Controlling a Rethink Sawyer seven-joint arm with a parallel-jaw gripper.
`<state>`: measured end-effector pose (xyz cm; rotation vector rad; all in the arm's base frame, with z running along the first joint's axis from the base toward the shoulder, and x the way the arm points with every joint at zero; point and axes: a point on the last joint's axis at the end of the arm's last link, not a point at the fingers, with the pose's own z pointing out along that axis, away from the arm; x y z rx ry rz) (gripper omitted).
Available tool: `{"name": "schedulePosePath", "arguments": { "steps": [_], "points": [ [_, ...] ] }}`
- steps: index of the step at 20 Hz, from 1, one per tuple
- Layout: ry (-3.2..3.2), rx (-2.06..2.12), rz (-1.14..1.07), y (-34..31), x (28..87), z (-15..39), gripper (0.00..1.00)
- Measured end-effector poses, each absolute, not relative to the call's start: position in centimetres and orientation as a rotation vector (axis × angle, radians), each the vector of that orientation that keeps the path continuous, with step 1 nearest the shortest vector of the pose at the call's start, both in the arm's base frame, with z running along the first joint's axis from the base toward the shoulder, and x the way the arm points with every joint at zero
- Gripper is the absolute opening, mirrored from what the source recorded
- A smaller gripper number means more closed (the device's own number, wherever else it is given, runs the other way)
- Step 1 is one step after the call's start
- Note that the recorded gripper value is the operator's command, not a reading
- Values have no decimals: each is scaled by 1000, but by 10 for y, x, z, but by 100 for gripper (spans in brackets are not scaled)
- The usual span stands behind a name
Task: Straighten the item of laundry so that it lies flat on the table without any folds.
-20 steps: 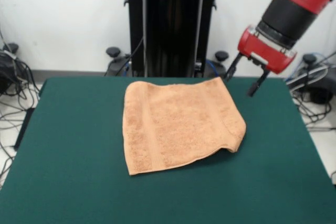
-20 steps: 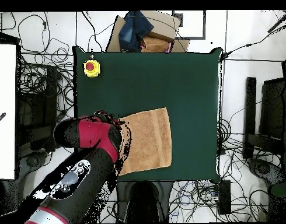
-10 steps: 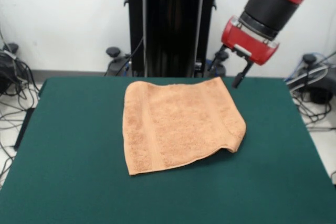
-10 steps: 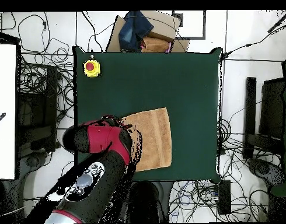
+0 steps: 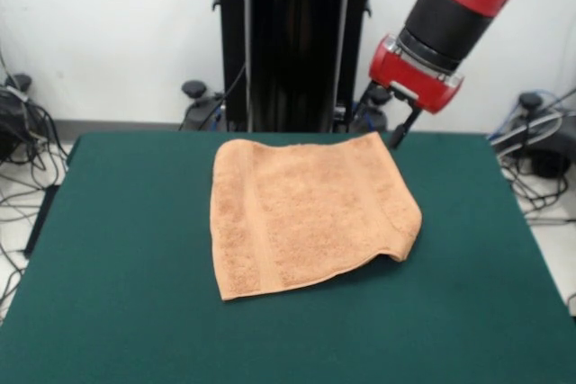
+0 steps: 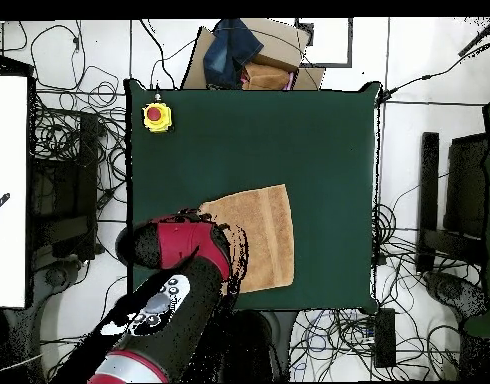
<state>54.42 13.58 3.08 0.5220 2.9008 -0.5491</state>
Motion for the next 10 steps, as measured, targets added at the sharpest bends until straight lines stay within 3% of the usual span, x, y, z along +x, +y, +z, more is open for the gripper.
{"name": "schedulePosePath", "arguments": {
  "steps": [10],
  "points": [
    [2940, 453, -504, 151, 538, 24, 100]
  ]
}}
